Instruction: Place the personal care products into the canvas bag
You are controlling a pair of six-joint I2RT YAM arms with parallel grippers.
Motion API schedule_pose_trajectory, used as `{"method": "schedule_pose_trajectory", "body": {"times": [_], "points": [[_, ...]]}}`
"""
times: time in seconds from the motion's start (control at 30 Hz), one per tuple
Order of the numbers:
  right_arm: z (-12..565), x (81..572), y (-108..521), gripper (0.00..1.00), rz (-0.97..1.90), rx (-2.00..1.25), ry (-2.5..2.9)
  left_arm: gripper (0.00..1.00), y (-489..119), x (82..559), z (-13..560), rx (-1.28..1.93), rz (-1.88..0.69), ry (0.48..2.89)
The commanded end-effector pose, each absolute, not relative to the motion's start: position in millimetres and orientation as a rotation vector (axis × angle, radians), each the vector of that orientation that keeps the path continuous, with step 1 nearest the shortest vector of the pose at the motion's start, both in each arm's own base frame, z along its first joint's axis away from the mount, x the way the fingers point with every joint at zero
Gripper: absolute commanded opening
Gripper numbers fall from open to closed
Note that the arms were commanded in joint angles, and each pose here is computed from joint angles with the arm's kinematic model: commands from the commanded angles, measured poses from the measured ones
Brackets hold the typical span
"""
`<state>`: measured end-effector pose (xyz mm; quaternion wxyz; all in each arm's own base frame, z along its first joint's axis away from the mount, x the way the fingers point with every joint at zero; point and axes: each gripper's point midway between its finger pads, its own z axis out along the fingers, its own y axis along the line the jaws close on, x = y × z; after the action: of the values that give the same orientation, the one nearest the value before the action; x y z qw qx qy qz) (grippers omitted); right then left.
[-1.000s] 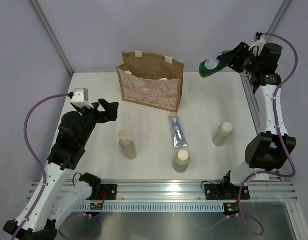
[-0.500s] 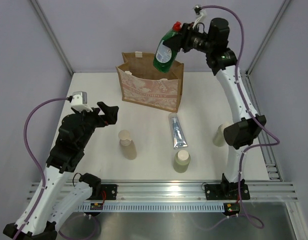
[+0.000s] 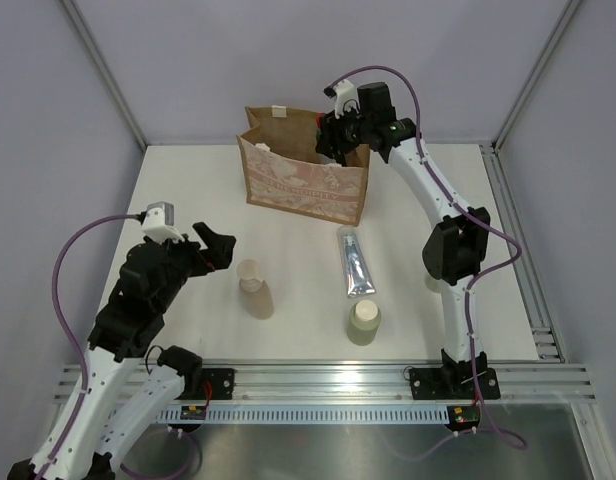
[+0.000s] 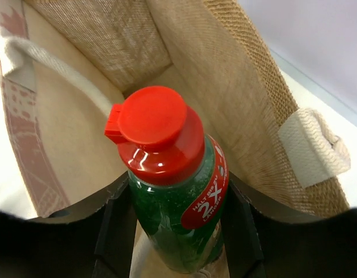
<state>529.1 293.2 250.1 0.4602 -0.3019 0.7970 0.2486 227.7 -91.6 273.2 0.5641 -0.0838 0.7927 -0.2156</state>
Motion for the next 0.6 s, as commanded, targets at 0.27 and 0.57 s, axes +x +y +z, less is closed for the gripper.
{"method": "schedule_pose_trajectory", "body": {"times": [0.27,0.57], "points": [[233,512,297,0.35,0.486,-1.131,1.877,0.99,-127,215,229,-0.196,-0.706,2.051],[242,507,302,0.89,0.507,-1.081,1.902,0.99,-134,197,206,-0.139,-0.739,2.18]]}}
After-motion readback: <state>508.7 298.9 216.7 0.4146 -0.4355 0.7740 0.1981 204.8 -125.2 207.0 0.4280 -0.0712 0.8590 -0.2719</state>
